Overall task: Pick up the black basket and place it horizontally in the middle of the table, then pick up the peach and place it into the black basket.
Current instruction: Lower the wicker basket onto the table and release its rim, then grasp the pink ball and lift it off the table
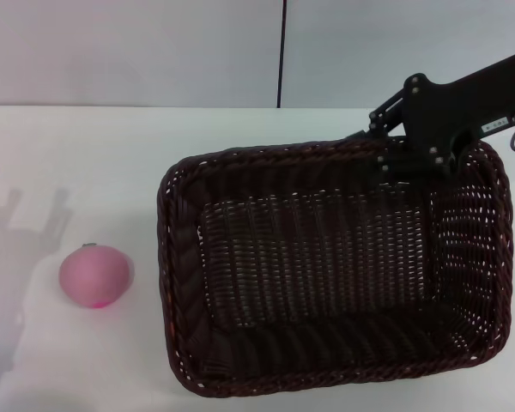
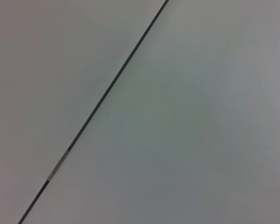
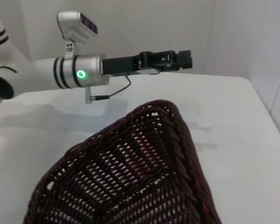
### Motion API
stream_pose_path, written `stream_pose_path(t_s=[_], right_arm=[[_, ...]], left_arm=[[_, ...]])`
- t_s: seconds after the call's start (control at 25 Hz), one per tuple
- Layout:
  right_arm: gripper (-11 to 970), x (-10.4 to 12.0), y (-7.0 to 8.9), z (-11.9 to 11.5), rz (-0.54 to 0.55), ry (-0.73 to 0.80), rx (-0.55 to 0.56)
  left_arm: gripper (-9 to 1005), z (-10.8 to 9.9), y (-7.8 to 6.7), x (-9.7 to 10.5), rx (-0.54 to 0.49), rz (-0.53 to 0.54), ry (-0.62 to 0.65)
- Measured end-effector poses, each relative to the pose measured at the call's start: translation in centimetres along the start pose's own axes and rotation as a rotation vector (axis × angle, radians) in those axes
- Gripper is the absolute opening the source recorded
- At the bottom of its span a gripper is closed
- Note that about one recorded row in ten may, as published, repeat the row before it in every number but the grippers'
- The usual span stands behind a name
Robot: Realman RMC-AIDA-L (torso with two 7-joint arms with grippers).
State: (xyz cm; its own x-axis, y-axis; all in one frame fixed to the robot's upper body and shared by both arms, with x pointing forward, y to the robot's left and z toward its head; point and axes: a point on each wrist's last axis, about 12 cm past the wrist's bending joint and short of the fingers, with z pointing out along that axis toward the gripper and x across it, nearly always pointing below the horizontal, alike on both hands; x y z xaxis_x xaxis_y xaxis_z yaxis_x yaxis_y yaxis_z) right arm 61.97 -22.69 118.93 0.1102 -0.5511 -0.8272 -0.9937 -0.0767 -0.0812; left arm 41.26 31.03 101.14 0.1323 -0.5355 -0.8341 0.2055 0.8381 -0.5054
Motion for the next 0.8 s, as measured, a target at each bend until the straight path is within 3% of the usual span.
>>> stream_pose_path(t_s=[0.24, 0.36, 0.52, 0.56, 0.6, 0.72, 0.76, 0.8], right_arm=[[371, 0.4, -0.7, -0.3, -0.016, -0.02, 0.094], [375, 0.4, -1.0, -0.6, -0.023, -0.041, 0.133], [380, 0.8, -1.5, -2.2, -0.041, -0.133, 0.262], [381, 1.6, -1.3, -3.5, -0.03, -0.203, 0.349], [381, 1.6, -1.3, -3.5, -0.03, -0.203, 0.349], [383, 3.3, -0.3, -5.3, 0.017, -0.323, 0.489], [383, 5.2, 1.1, -6.1, 0.075, -0.421, 0.596], [384, 5.2, 1.1, -6.1, 0.075, -0.421, 0.596]], left_arm=[[814, 0.0, -0.1, 0.1, 0.008, -0.002, 0.009], [815, -0.1, -0.1, 0.2, 0.009, -0.002, 0.013], [816, 0.0, -0.2, 0.3, 0.016, -0.003, 0.02], [816, 0.0, -0.2, 0.3, 0.016, -0.003, 0.02], [816, 0.0, -0.2, 0.3, 0.018, -0.003, 0.02], [817, -0.1, -0.3, 0.3, 0.021, -0.001, 0.023], [817, -0.1, -0.3, 0.3, 0.021, -0.001, 0.023], [817, -0.2, -0.2, 0.2, 0.027, 0.002, 0.027]])
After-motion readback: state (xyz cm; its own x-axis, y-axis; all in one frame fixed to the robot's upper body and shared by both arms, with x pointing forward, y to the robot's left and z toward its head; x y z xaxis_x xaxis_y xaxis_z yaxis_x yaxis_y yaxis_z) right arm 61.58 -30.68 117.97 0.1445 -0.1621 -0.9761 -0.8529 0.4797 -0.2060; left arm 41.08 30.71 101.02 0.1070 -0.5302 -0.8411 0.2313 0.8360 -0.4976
